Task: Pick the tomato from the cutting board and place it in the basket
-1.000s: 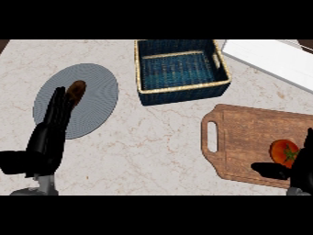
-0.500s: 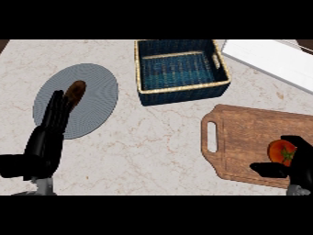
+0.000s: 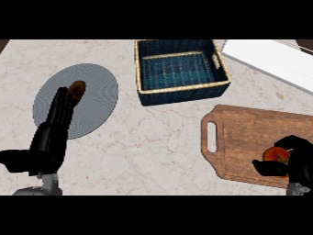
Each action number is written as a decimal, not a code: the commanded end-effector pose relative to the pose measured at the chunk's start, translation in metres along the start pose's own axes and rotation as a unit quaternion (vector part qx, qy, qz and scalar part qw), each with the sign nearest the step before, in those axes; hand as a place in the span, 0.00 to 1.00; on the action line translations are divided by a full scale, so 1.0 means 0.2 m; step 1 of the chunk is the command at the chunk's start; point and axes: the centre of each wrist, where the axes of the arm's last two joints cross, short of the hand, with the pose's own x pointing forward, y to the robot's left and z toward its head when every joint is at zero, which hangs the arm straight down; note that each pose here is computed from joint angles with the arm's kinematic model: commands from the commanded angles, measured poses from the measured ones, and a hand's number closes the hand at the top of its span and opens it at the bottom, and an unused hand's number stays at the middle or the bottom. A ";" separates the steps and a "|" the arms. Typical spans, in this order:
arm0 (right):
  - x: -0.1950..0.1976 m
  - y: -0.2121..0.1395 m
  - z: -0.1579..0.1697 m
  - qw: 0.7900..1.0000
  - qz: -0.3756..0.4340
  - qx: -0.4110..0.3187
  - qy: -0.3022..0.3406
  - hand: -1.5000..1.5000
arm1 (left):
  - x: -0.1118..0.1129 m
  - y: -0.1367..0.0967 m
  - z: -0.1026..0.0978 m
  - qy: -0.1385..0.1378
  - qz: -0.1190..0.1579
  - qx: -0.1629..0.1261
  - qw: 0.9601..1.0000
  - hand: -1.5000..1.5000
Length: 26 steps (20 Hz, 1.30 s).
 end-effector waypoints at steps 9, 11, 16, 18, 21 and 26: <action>0.71 0.34 0.68 0.887 0.182 0.116 -0.409 1.00 | 0.07 -0.18 -0.08 -0.020 0.009 -0.081 0.996 0.50; 0.80 0.33 0.76 0.877 0.167 0.091 -0.442 1.00 | 0.03 -0.18 -0.05 -0.008 0.009 -0.080 0.997 0.50; 0.94 0.26 0.92 0.869 0.059 0.115 -0.478 1.00 | 0.01 -0.16 -0.07 -0.001 0.012 -0.062 0.998 0.50; 0.96 0.20 0.99 0.865 -0.003 0.117 -0.488 1.00 | 0.02 -0.13 -0.06 0.003 0.002 -0.062 0.998 0.50; 1.01 0.06 1.09 0.847 -0.086 0.122 -0.509 1.00 | -0.02 -0.06 -0.06 -0.001 0.001 -0.046 0.999 0.50; 1.08 -0.19 1.29 0.819 -0.165 0.116 -0.536 1.00 | -0.03 -0.09 -0.06 0.005 0.002 -0.033 0.999 0.50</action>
